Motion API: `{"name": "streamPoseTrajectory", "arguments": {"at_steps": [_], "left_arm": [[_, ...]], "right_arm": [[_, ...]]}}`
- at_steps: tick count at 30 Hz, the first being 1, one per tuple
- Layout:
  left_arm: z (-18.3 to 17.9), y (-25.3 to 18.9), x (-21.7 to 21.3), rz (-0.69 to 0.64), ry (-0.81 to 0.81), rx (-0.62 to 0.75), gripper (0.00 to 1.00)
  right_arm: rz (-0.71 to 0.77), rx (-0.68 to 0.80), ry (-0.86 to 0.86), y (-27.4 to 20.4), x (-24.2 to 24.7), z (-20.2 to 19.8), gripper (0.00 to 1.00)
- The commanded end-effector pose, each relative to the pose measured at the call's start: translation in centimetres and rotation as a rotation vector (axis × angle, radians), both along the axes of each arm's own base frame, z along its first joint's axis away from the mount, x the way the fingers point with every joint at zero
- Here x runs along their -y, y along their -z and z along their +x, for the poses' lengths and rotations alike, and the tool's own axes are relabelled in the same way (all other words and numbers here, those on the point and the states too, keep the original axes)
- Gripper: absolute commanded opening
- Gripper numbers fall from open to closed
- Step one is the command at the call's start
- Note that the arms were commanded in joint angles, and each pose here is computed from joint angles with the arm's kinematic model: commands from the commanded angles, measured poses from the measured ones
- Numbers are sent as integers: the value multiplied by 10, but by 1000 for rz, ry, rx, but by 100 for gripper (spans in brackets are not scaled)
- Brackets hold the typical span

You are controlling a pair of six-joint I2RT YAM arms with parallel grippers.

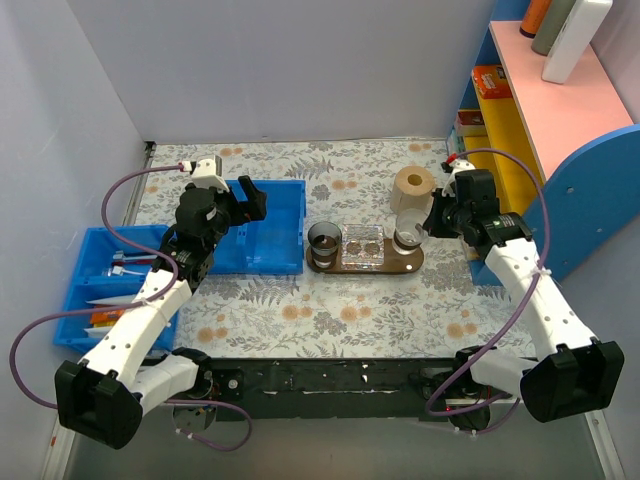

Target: Prepare toiletry sets of a toothbrush and toothpaste on the tray

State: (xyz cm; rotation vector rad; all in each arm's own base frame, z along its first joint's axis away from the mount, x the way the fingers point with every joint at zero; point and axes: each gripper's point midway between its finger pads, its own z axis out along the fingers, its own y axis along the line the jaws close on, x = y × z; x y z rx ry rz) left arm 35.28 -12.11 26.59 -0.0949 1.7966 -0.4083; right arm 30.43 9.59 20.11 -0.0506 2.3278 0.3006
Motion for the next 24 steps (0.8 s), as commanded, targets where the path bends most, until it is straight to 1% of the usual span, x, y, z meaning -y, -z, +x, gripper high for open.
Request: {"name": "streamPoseTrajectory", "arguments": {"at_steps": [1, 10, 24], "left_arm": [[-4, -12, -2, 0, 2, 47, 98], [-7, -19, -2, -13, 6, 70, 98], [-7, -18, -3, -8, 7, 70, 98]], "right_arm": [[98, 133, -16, -29, -16, 22, 1], [99, 74, -8, -8, -18, 23, 1], [83, -7, -10, 26, -23, 24, 1]]}}
